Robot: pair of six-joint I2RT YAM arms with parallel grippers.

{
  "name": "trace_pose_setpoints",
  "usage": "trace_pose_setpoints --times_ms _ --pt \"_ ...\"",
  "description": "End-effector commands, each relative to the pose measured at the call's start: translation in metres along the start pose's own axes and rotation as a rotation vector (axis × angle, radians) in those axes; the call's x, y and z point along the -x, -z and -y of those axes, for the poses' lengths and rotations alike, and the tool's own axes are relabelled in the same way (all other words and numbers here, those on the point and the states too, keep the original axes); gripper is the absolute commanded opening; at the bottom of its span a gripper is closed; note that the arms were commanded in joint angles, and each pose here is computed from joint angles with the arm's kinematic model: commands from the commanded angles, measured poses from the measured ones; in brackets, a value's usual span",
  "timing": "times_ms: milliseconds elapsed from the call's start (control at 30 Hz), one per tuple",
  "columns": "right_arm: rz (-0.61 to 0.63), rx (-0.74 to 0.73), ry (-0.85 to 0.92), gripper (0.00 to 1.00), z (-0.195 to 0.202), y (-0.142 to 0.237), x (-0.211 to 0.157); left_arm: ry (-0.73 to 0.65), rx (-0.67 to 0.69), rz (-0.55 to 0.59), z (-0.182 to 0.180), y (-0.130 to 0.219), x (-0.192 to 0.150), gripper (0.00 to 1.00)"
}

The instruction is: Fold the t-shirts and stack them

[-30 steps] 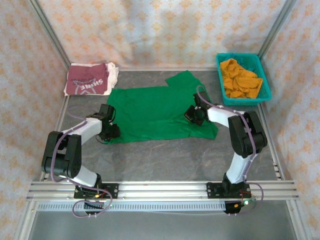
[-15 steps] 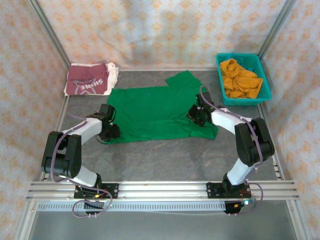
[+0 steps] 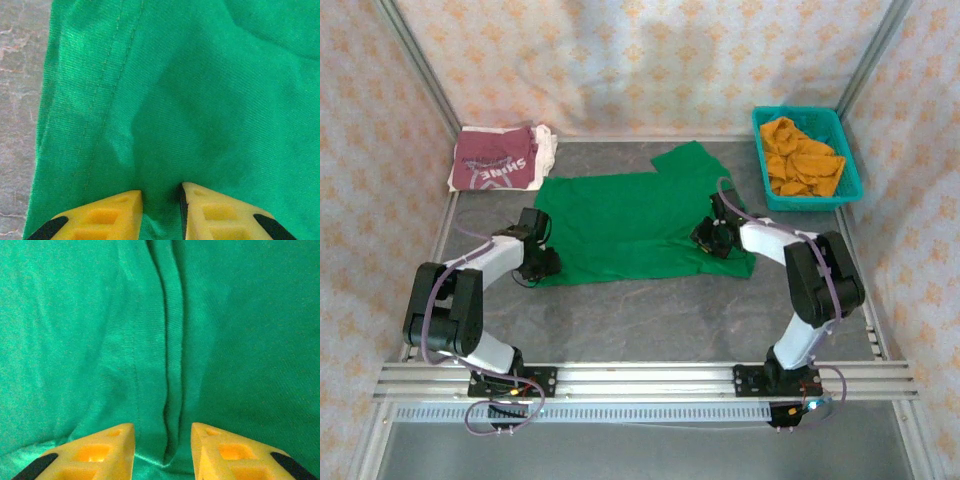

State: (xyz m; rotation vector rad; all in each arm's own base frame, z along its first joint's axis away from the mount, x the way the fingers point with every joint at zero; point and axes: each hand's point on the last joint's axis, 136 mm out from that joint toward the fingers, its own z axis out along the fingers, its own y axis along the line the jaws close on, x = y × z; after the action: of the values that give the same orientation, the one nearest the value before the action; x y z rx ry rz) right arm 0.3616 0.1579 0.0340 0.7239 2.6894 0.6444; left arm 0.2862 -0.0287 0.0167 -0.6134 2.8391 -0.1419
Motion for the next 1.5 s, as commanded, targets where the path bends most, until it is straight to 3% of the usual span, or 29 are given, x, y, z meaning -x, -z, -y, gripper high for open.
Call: trace_pose_setpoints --times_ms 0,800,1033,1467 --pt "-0.023 0.013 0.009 0.34 -0.007 -0.006 -0.003 -0.014 0.033 -0.026 -0.007 -0.011 -0.009 0.27" --pt "0.013 0.053 0.011 0.27 -0.027 -0.012 0.016 -0.013 0.034 -0.029 -0.008 -0.014 -0.012 0.27" --pt "0.044 0.075 0.015 0.09 -0.037 -0.006 0.023 -0.013 0.035 -0.027 -0.009 -0.014 -0.011 0.27" --pt "0.057 -0.024 0.118 0.08 -0.055 -0.009 0.049 -0.014 0.039 -0.029 -0.009 -0.015 -0.011 0.26"
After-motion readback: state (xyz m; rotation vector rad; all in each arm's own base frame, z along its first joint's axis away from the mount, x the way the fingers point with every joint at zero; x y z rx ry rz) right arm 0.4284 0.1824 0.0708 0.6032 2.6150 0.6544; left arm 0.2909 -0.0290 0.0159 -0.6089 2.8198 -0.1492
